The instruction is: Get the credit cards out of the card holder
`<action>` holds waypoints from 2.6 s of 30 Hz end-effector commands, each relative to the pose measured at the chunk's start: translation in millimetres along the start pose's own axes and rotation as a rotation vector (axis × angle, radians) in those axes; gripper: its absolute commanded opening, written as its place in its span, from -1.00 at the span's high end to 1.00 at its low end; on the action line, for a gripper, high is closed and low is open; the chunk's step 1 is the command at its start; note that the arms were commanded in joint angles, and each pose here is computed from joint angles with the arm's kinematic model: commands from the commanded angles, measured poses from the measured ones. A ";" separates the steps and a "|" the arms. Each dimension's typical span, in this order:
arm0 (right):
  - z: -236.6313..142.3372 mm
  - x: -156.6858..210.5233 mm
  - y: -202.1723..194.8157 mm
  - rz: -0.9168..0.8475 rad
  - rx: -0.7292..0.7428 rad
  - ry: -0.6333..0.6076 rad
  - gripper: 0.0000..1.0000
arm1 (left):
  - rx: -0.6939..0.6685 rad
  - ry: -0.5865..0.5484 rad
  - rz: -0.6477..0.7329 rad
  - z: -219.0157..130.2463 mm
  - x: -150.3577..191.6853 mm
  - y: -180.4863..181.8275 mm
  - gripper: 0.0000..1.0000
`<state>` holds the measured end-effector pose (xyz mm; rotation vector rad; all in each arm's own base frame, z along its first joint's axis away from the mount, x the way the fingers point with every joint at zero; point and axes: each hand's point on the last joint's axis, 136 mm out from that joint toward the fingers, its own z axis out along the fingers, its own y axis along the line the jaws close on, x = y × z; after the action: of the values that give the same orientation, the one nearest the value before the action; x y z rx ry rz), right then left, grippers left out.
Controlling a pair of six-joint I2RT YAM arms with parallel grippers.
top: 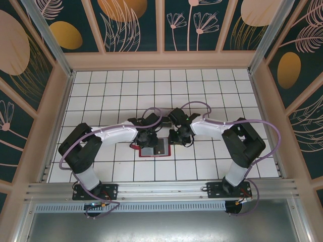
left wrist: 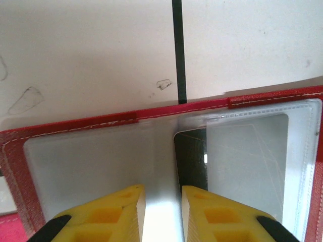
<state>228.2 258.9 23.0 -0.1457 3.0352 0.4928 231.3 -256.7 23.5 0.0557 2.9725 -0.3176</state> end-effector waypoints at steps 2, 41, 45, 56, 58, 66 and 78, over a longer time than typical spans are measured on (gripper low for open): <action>-17.4 -7.7 13.1 -0.003 -0.025 -0.038 0.37 | -0.015 -0.034 -0.005 -16.5 -6.7 3.4 0.50; 25.7 13.2 20.3 0.005 -0.059 0.052 0.44 | 0.369 -0.012 -0.167 -4.2 -7.0 -16.0 0.47; 27.1 14.3 19.0 0.006 -0.053 0.057 0.48 | 0.358 -0.001 -0.172 0.6 -4.7 -12.7 0.47; 25.4 13.8 19.2 0.006 -0.053 0.055 0.48 | 0.322 0.012 -0.172 9.5 -0.5 -5.9 0.38; 25.1 13.9 19.2 0.004 -0.052 0.054 0.48 | 0.320 0.010 -0.172 9.4 -0.4 -5.2 0.36; 25.0 14.6 18.2 0.006 -0.051 0.054 0.48 | 0.343 0.016 -0.172 10.6 1.9 -7.2 0.35; 25.2 14.8 19.0 0.003 -0.050 0.058 0.48 | 0.402 0.031 -0.187 19.5 15.4 -5.9 0.43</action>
<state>222.3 294.2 21.6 -0.1667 3.0239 0.6584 233.5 -271.5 18.7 -0.1527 2.8441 -0.9407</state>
